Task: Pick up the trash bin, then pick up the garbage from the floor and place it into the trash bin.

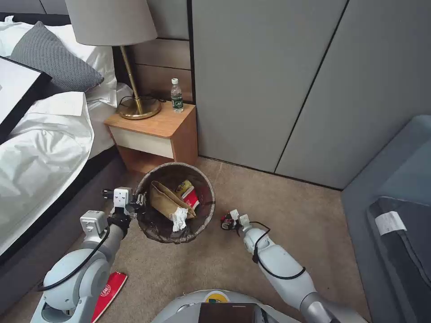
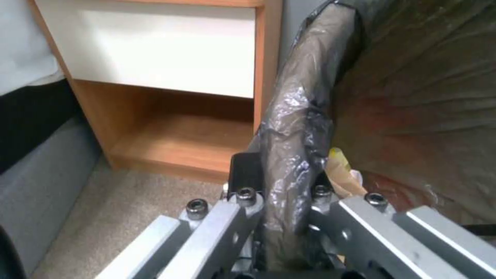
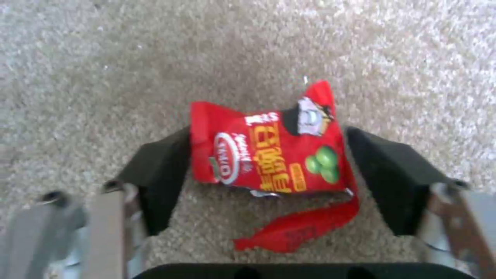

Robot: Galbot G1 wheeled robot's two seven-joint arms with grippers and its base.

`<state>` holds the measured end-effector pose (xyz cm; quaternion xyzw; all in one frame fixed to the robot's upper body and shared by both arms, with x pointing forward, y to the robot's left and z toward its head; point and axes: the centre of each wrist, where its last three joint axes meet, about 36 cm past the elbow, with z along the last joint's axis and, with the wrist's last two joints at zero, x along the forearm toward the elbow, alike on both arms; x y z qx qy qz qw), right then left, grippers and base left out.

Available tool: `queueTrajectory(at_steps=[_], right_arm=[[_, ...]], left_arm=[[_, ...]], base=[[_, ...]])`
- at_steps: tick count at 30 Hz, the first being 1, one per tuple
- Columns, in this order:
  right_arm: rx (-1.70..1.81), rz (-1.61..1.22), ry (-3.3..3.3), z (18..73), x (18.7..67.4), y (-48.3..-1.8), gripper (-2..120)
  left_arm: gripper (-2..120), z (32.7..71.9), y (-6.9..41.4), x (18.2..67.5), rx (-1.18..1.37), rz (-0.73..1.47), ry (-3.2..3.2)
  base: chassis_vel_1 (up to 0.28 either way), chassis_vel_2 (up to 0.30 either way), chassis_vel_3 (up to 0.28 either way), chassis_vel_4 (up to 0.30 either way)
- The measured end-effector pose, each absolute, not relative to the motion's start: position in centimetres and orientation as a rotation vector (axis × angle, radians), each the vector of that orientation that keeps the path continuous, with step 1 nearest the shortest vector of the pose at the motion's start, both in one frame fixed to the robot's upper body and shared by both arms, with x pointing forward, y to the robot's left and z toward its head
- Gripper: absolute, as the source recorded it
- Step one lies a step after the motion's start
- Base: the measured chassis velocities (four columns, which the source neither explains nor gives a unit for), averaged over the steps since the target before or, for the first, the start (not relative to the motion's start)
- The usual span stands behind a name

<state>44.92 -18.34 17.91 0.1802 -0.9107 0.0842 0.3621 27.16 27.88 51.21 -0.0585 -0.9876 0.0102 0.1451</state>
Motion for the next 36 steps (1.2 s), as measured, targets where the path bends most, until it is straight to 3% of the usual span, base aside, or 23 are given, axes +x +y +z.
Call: queueTrajectory(at_steps=[3, 15, 18, 36], right_arm=[[0.472, 0.217, -2.347, 18.0, 44.6, -18.2, 54], [0.478, 0.223, -2.345, 18.2, 44.1, -18.5, 16], [0.477, 0.23, -2.355, 18.7, 43.9, -18.6, 0], [0.495, 0.274, -2.46, 22.3, 44.2, -19.9, 0]], left_arm=[[2, 51.1, 27.9, 27.3, -0.169, 0.029, -2.845], [2, 51.1, 27.9, 27.5, -0.172, 0.031, -2.846], [2, 51.0, 27.9, 27.5, -0.173, 0.032, -2.845], [2, 51.0, 27.9, 27.8, -0.185, 0.032, -2.849]], base=[[0.0, 0.0, 0.0, 0.0], [0.0, 0.0, 0.0, 0.0], [0.0, 0.0, 0.0, 0.0], [0.0, 0.0, 0.0, 0.0]])
